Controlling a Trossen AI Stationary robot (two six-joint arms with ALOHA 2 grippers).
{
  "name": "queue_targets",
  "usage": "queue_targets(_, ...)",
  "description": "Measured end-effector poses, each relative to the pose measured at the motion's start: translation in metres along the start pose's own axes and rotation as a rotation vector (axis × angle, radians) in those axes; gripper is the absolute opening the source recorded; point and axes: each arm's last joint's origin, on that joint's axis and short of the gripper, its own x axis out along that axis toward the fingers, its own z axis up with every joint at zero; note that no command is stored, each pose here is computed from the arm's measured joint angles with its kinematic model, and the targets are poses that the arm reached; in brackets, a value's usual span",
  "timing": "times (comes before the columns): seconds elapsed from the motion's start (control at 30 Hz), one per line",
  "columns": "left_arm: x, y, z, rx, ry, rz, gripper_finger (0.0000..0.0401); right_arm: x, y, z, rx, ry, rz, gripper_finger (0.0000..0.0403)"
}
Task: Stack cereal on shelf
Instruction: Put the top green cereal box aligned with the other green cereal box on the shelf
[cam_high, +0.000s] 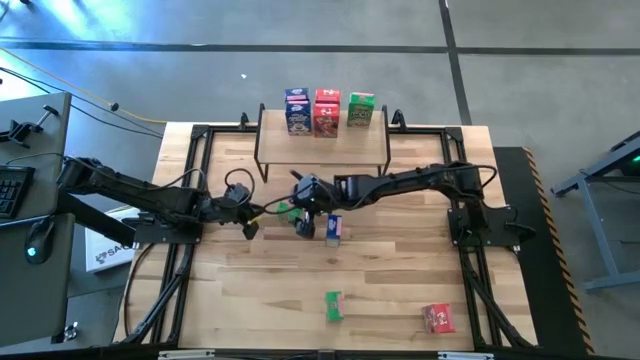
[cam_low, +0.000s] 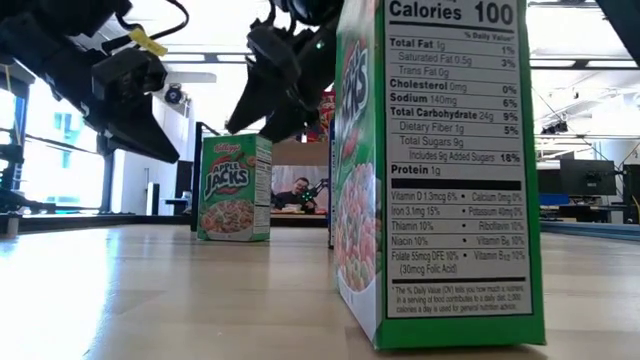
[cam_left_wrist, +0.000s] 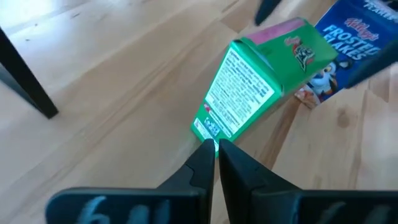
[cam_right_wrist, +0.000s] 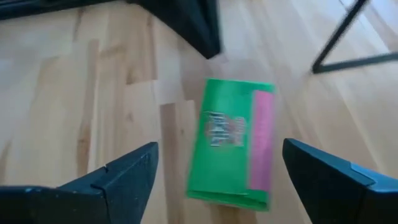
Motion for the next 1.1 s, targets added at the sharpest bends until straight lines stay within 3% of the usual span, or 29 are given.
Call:
queue_targets(0.2, 0.000, 0.001, 0.001, 0.006, -0.024, 0.018, 0.0014, 0.008, -0.001, -0.002, 0.000, -0.007, -0.001, 0.0318)
queue_targets(0.67, 0.000, 0.001, 0.003, 0.004, -0.061, 0.030, 0.0014, 0.018, -0.009, -0.006, 0.013, 0.003, 0.020, 0.0179)
queue_targets(0.97, 0.000, 0.001, 0.003, 0.020, -0.064, 0.037, 0.0014, -0.008, -0.007, 0.008, -0.016, -0.033, 0.053, 0.0160)
queue_targets(1.1, 0.000, 0.001, 0.004, 0.028, -0.068, 0.039, 0.0014, -0.036, -0.009, 0.018, -0.049, -0.047, 0.051, 0.0160)
